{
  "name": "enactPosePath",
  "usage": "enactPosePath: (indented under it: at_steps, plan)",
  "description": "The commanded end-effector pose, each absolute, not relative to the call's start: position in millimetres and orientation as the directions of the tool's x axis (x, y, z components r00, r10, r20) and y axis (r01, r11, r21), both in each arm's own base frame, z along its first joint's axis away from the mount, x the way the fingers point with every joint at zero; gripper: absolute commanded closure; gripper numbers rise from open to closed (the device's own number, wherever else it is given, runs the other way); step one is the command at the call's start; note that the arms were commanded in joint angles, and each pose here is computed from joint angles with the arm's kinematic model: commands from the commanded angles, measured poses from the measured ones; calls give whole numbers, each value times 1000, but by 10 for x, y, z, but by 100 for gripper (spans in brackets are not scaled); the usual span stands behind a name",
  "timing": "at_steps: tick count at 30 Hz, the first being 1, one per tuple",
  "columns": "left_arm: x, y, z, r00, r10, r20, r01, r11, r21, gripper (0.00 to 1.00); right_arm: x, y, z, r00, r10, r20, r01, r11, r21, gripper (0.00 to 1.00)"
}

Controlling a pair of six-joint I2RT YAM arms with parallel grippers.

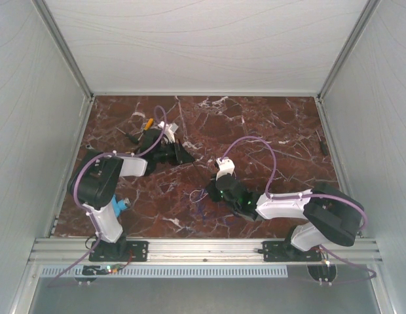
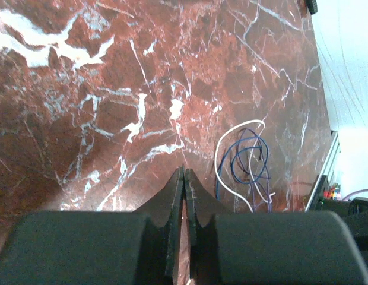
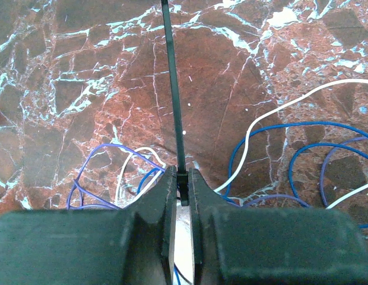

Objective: Zip-tie the wires
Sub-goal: Tie the cable at the center of the board.

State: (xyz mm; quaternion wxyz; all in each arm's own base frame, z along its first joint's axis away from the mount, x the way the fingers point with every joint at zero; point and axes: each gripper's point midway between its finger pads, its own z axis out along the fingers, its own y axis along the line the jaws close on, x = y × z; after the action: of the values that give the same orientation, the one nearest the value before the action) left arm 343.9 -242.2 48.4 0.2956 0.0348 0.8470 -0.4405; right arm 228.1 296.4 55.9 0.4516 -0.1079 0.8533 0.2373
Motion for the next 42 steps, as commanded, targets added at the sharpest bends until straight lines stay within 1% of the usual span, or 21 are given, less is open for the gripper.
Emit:
enactPosePath:
  at_steps: [1,20,27,31,35,36,37,38,39,40,41,42]
  plan:
    - [3988,-2208,690,-702,-261,-663,354,680,-642,100,2176,2900,425,-605,-14,-796,-395,873,285,100]
    - [4337,-1960,661,-679,-268,-683,307,741,-596,100,2131,2879,343,-621,-20,-783,-390,875,287,100]
    - [4571,-1844,689,-657,-265,-706,282,782,-556,100,2082,2862,298,-633,-25,-774,-388,875,289,100]
    - [4636,-1848,732,-654,-263,-709,288,781,-555,100,2057,2858,262,-638,-24,-770,-383,877,290,100]
    - [4561,-1924,813,-654,-275,-705,323,740,-589,100,2205,2927,434,-593,-31,-804,-389,886,253,100]
    - [4543,-1941,847,-652,-278,-705,333,730,-596,100,2264,2959,517,-579,-29,-814,-393,886,247,96]
    - [4529,-1957,886,-651,-278,-707,344,722,-601,95,2321,2987,600,-569,-25,-822,-395,885,246,80]
    - [4514,-1974,930,-652,-281,-705,350,713,-608,84,2393,3034,716,-554,-15,-832,-399,882,250,60]
    - [4499,-1992,983,-651,-279,-706,362,703,-612,72,2448,3060,808,-544,-10,-839,-404,879,251,43]
    - [4483,-2008,1048,-648,-278,-709,374,695,-615,61,2511,3084,919,-531,-4,-847,-411,875,254,33]
    - [4473,-2013,1135,-639,-281,-716,384,691,-613,54,2572,3106,1037,-516,1,-857,-420,871,254,26]
    - [4468,-2006,1217,-628,-285,-724,391,689,-610,48,2636,3127,1178,-497,8,-867,-428,868,253,16]
